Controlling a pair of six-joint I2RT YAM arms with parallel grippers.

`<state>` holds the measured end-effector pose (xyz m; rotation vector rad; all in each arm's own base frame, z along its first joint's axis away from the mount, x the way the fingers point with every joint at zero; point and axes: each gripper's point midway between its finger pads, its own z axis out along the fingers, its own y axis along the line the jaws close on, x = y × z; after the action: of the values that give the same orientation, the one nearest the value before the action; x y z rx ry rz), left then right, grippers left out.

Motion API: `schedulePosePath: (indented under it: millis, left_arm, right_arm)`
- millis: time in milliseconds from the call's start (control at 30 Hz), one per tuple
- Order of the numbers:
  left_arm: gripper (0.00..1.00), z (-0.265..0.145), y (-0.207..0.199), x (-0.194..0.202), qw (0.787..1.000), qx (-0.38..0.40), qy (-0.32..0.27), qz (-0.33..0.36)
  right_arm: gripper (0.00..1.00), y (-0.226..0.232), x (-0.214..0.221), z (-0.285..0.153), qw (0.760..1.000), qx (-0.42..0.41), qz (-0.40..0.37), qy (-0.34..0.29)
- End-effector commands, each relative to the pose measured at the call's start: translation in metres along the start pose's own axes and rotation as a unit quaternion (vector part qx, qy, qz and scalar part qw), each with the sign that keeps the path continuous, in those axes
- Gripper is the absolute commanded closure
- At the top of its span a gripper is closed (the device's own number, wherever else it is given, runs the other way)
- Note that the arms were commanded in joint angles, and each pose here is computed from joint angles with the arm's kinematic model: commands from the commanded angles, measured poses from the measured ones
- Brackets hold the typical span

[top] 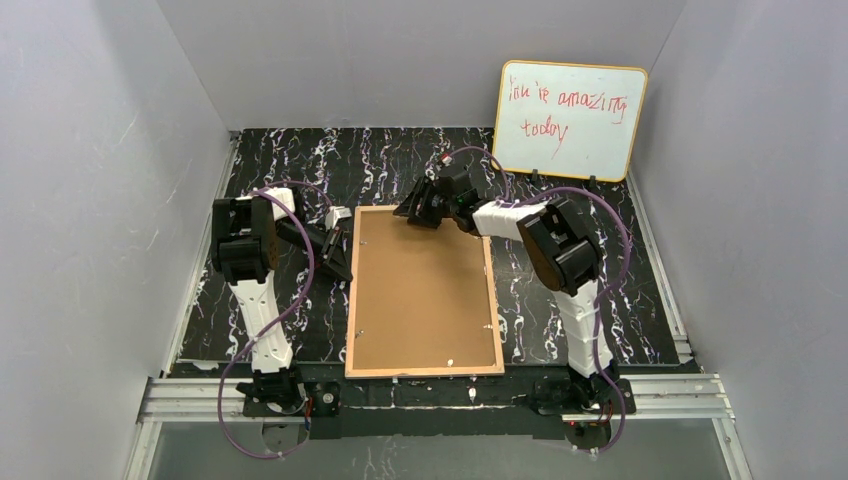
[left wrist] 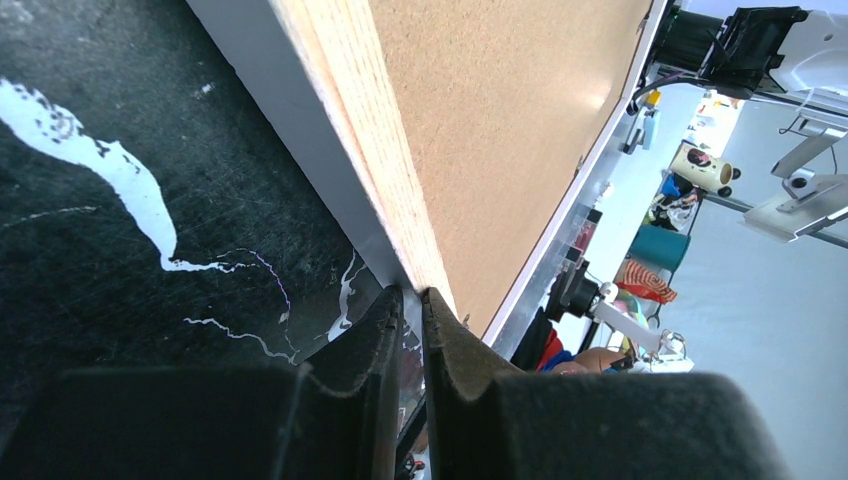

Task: Put the photo into the frame
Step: Adjust the photo frame at the center of the board.

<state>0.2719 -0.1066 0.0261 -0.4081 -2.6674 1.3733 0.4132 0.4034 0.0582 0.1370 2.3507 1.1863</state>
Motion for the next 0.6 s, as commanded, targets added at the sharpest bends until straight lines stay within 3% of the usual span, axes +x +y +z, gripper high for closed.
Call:
schedulePosePath:
  millis: [0,567]
  left_arm:
    - [0.91,0.013,0.030,-0.004,0.997,-0.046,0.017,0.061]
    - [0.91,0.013,0.031,-0.003,0.997,-0.044,0.018,0.064]
  right_arm:
    - [0.38,-0.013,0.005,0.016,1.000,0.012,0.010,0.010]
    - [0.40,-0.013,0.000,0.035,1.000,0.006,0.020,0.007]
